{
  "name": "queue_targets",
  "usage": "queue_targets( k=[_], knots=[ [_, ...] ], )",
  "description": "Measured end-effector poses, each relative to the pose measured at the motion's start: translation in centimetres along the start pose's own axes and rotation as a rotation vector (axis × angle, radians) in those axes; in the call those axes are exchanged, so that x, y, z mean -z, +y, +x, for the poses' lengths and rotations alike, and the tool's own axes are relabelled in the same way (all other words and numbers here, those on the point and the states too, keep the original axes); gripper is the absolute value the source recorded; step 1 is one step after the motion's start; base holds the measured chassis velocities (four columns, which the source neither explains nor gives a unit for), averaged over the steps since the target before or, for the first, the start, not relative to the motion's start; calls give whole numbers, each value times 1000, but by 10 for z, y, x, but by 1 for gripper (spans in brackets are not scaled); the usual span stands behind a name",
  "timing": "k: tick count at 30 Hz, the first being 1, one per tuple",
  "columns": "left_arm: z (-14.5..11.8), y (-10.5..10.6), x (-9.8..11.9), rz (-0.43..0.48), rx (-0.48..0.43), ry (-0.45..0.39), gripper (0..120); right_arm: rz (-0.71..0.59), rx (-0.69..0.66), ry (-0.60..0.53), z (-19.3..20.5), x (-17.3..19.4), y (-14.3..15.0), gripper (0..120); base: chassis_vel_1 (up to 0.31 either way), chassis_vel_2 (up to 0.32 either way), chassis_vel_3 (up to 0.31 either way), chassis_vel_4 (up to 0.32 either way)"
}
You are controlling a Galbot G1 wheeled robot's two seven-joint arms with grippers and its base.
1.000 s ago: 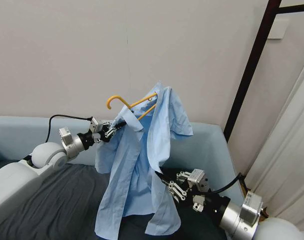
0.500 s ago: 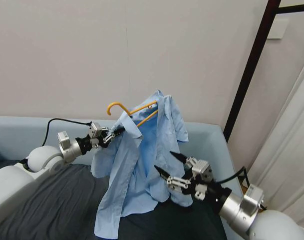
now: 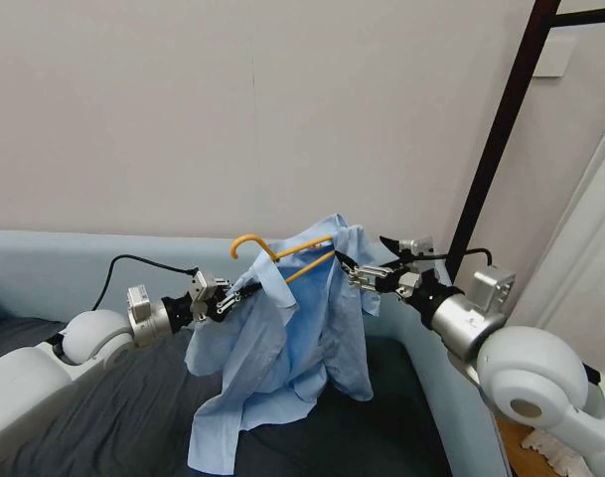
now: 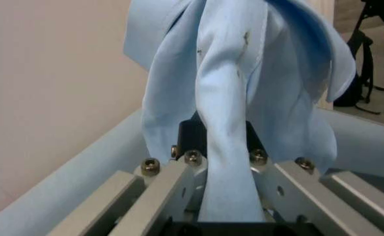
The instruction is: Pick up the clothes from the sofa and hang them on the clothes hanger.
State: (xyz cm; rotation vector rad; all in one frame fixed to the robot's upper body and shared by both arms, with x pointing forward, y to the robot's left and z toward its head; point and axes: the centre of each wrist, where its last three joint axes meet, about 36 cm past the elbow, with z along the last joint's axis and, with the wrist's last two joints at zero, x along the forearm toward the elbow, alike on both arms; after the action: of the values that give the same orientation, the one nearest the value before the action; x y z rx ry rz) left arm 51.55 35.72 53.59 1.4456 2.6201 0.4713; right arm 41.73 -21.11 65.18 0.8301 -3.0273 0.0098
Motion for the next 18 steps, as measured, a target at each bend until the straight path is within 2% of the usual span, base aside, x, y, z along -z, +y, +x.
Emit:
queue_targets(
  k=[5,15,18],
  knots=[
    [-1,-2,-4,-10,-15,5,2,-41,17,36,-13,11,4,100,0,0,0,0],
    [-6,-3,-9,-20,-31,6,2,-51,1,143,-32,9,10,99,0,0,0,0],
    [-8,-4,-8,-23,-37,4,2,-36,-30,157,-37,9,9,89,0,0,0,0]
  ],
)
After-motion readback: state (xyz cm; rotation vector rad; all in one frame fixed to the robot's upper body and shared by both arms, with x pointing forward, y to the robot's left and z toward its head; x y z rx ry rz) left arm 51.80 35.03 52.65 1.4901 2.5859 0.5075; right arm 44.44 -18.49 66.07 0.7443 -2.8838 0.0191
